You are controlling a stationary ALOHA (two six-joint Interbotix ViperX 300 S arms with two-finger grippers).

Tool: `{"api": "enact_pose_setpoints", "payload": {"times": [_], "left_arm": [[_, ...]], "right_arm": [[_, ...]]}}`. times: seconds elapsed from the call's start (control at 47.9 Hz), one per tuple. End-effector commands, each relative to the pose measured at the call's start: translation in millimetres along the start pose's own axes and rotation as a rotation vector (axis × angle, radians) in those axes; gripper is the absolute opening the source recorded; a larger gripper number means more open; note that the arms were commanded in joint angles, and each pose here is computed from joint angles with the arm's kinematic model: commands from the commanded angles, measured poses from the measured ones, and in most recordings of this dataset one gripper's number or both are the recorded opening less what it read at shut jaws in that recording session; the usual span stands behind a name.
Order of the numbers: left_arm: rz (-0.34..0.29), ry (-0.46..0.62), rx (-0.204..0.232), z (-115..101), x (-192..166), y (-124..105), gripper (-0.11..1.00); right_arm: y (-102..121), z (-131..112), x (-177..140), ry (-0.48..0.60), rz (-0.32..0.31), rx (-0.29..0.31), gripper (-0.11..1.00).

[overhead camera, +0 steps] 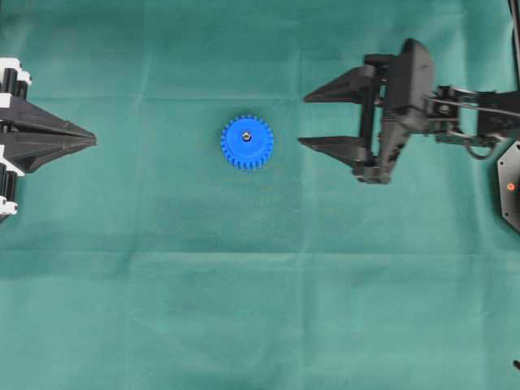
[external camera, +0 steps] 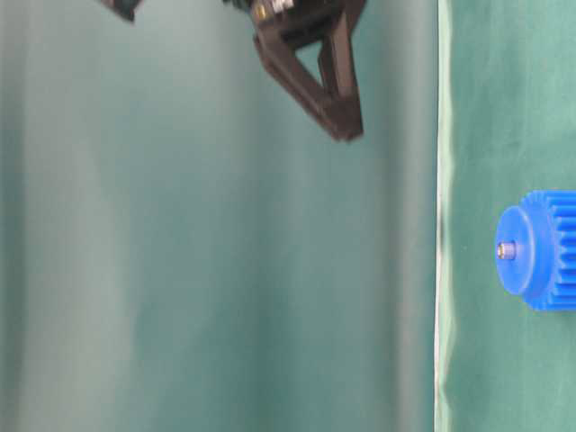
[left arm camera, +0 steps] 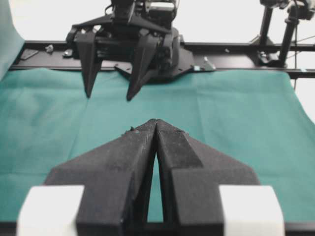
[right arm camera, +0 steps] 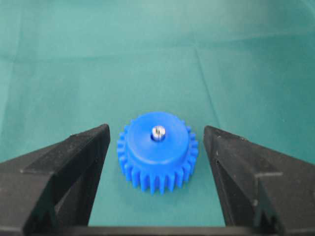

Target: Insert the shaft placed at a random location into the center hole of the medium gear at another random location.

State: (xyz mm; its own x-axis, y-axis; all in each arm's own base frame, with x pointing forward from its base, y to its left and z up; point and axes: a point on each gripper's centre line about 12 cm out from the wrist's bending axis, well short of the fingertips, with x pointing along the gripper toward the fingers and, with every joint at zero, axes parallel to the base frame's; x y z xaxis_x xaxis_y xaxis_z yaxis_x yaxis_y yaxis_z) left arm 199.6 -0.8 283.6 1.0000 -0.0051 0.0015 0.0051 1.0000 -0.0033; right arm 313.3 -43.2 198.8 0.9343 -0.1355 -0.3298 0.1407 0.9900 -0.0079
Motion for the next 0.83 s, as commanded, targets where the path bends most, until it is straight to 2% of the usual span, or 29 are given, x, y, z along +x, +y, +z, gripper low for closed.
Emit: {"api": "enact_pose_setpoints", "payload": {"times": [0.0,0.313,0.814], "left_arm": [[0.001,-0.009,0.002,4,2,0,0.00],[0.001,-0.008,0.000,4,2,0,0.00],[0.001,-0.006,0.001,3,2,0,0.00]], "right_arm": [[0,8,-11,-0.037,0.000,0.000,0.83],[0,5,-31,-0.060,0.000,0.000,0.83],[0,4,-32,-0.061,-0.001,0.000,0.83]]}}
